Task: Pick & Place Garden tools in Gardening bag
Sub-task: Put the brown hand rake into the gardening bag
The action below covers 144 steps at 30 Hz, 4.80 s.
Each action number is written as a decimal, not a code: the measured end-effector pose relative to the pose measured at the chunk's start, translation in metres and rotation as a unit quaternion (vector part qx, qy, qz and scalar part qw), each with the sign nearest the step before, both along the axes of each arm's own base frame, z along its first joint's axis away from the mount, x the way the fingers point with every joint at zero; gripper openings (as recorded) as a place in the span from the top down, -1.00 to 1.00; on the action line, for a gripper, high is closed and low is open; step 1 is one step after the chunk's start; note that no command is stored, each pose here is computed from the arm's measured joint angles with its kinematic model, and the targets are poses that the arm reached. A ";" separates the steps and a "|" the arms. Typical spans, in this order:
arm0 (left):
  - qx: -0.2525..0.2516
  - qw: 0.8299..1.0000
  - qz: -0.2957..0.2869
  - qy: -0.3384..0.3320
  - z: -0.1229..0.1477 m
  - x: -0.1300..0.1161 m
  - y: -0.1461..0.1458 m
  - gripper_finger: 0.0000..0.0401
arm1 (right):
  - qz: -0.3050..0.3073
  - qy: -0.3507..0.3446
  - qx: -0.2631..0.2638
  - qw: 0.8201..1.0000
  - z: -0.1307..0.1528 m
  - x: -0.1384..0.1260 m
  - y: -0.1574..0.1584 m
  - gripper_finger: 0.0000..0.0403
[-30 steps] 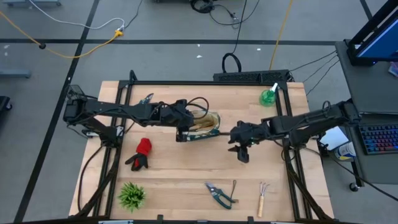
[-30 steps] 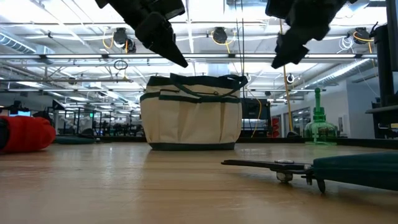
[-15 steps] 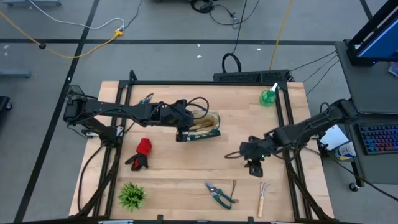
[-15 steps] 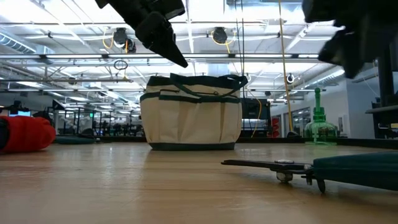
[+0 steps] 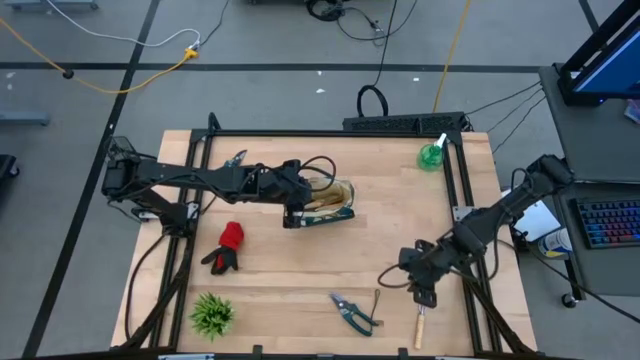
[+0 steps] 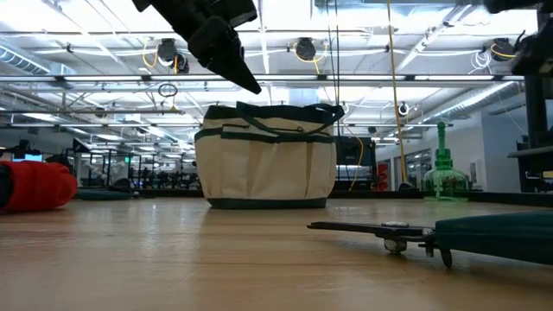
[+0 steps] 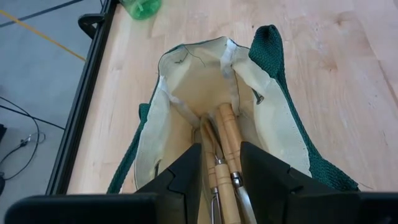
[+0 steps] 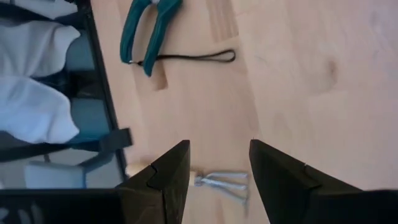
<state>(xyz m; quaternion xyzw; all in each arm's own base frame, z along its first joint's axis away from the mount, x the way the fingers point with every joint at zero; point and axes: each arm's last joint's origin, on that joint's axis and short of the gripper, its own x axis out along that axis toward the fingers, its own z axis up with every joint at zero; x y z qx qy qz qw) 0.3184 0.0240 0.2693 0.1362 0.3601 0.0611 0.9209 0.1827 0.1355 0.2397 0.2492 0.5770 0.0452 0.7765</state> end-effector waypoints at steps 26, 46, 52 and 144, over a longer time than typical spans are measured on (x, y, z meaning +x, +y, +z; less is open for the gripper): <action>0.000 1.000 -0.001 0.000 0.000 0.000 0.000 0.42 | -0.118 0.167 -0.033 0.978 -0.057 -0.031 0.038 0.21; 0.005 1.000 -0.005 0.001 0.000 0.000 0.000 0.42 | -0.118 0.177 -0.014 0.977 -0.096 -0.043 0.026 0.21; 0.004 1.000 -0.005 0.001 0.000 0.000 0.000 0.42 | -0.130 0.191 -0.005 0.973 -0.096 -0.044 0.026 0.21; -0.048 0.998 0.041 -0.020 0.001 0.001 0.000 0.42 | -0.124 -0.210 -0.110 0.964 -0.065 0.070 -0.119 0.98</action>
